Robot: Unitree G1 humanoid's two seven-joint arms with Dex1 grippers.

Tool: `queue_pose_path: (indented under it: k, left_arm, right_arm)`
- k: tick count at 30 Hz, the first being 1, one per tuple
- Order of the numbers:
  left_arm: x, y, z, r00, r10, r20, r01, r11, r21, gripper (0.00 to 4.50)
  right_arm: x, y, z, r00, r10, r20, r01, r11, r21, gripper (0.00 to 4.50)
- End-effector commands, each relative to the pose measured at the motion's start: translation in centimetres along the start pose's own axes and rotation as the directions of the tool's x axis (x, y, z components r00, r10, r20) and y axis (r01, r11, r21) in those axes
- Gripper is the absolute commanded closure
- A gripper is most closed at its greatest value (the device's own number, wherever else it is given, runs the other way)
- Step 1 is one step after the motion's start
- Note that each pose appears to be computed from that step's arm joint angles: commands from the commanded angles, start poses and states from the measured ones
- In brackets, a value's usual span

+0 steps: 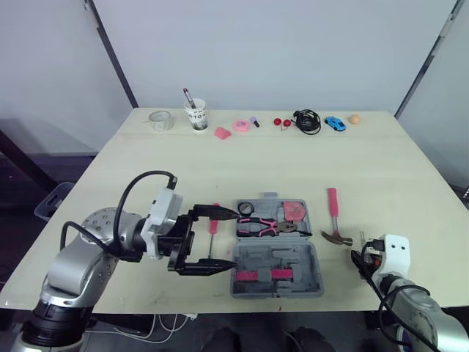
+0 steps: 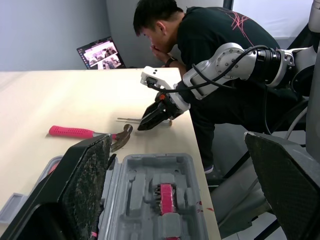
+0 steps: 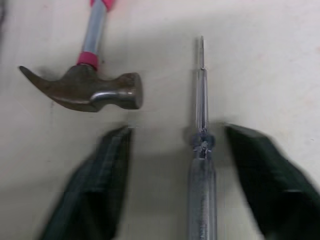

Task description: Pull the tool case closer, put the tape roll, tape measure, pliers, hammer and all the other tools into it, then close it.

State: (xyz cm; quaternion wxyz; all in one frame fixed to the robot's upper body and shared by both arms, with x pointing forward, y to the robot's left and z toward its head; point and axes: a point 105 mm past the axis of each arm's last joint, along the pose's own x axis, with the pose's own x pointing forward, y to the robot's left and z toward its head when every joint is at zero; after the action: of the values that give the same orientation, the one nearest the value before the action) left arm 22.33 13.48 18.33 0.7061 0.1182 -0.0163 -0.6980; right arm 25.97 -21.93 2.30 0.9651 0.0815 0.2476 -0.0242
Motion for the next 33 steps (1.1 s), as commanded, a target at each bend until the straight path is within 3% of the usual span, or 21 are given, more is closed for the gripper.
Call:
queue_pose_path:
  k: [1,9,14,20,25,28,33]
  left_arm:
    - [-0.3,-0.2,0.1,1.000,0.005,0.002,-0.006,1.000,0.026,0.00]
    - [-1.4,-0.2,-0.5,1.000,0.025,-0.015,-0.025,0.999,0.028,0.00]
    - [-1.9,-0.1,-1.0,0.999,0.043,-0.020,-0.043,0.999,0.014,0.00]
    - [-2.1,0.2,-1.3,0.998,0.048,-0.027,-0.048,0.999,0.003,0.00]
    - [-2.0,0.3,-1.3,0.999,0.043,-0.019,-0.042,0.999,0.024,0.00]
    - [-1.9,0.3,-1.2,0.999,0.040,-0.017,-0.039,0.999,0.029,0.00]
    - [-2.0,-0.1,-1.3,0.999,0.034,-0.030,-0.033,0.999,0.023,0.00]
  right_arm:
    - [-1.1,-1.4,1.5,0.998,-0.031,0.057,0.034,0.999,-0.040,0.08]
    - [-3.2,-3.6,3.8,0.997,0.002,0.078,0.012,0.984,-0.179,0.08]
    - [-3.5,-4.0,5.1,0.985,0.172,-0.005,-0.166,0.946,-0.277,0.08]
    - [-3.3,-3.1,7.4,0.919,0.387,-0.073,-0.384,0.837,-0.390,0.08]
    - [-3.3,-1.7,7.1,0.787,0.530,-0.315,-0.599,0.536,-0.595,0.08]
    - [-2.8,-1.7,7.0,0.736,0.537,-0.413,-0.648,0.379,-0.661,0.08]
    - [-2.0,-1.7,6.8,0.637,0.509,-0.579,-0.688,0.036,-0.725,0.08]
